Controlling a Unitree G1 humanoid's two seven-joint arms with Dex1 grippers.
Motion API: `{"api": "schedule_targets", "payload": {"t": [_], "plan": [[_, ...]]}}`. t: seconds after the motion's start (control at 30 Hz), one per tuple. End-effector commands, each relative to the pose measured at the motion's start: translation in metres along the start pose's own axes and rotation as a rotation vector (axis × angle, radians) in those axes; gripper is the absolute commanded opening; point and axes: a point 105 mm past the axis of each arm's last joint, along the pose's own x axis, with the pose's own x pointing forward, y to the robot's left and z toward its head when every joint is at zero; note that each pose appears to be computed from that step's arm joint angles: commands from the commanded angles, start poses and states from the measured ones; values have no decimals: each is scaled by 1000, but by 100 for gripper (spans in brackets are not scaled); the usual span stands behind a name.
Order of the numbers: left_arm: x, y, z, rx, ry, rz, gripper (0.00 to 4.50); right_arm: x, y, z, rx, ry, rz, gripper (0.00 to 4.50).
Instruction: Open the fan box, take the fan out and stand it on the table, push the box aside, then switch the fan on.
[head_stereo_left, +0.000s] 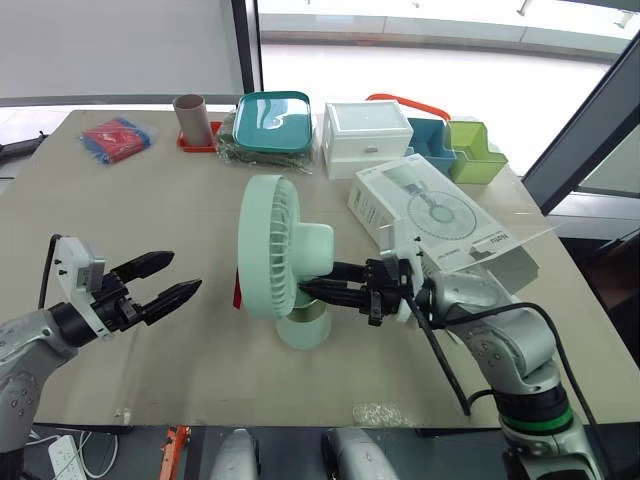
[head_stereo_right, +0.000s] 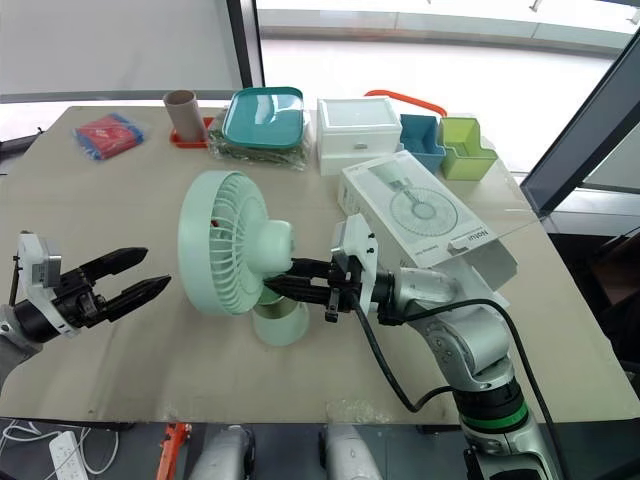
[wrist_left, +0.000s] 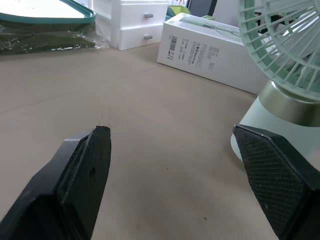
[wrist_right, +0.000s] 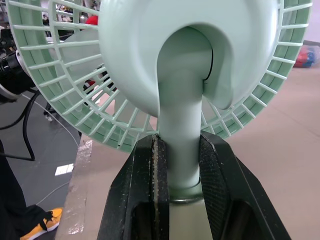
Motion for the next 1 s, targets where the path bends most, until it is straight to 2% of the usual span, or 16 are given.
{"api": "schedule_targets", "payload": {"t": [0.03,0.27,0.3,0.37,0.73,1.0], "plan": [[0,-6,8,49,-3,-37,294,2,4,9,-68,-49,22,63],[6,-18,-4,46,48,-132,87,7,4,9,-63,-63,24,63],[8,-20,-6,44,55,-143,37,9,4,9,-63,-65,30,63],[13,-24,-11,43,71,-173,8,11,6,10,-58,-74,43,63],[45,-32,-36,50,95,-232,8,21,10,7,-63,-89,74,63],[49,-38,-49,48,110,-260,8,24,8,-2,-73,-73,58,63]]}}
